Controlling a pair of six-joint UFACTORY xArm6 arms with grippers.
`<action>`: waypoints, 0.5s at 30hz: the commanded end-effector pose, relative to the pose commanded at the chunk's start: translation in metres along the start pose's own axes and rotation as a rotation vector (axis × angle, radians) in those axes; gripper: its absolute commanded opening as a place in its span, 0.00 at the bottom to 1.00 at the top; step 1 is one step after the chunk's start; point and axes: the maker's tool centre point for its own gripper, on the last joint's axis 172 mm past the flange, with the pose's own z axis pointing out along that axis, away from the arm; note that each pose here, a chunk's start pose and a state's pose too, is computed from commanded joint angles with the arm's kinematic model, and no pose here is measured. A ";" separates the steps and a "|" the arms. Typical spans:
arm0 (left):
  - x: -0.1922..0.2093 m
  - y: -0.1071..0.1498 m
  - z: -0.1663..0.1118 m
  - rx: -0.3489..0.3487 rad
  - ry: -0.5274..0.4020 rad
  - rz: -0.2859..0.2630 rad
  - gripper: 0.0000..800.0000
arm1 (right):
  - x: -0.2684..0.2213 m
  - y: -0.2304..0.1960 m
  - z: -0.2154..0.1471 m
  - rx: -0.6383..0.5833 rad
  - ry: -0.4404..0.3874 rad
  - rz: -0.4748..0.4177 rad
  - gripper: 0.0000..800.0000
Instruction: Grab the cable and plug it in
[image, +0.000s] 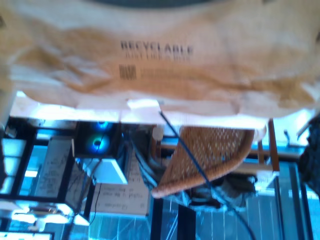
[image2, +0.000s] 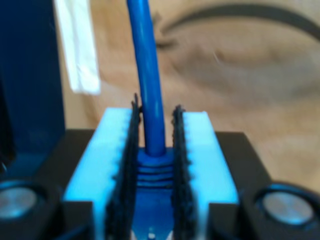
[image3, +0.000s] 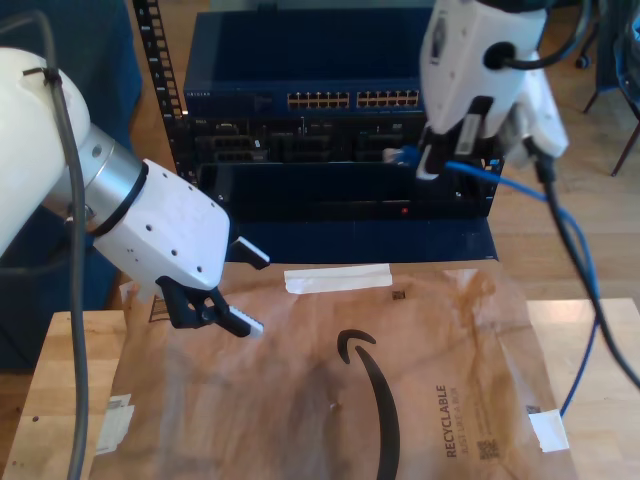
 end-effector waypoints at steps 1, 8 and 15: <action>-0.002 0.001 0.000 -0.002 -0.004 0.002 1.00 | -0.003 0.004 0.001 -0.007 -0.010 0.005 0.00; -0.036 0.009 -0.015 -0.035 -0.091 0.039 1.00 | -0.015 0.016 0.002 -0.007 -0.085 0.034 0.00; -0.077 0.033 -0.040 -0.046 -0.161 0.085 1.00 | -0.015 0.015 -0.004 0.042 -0.117 0.062 0.00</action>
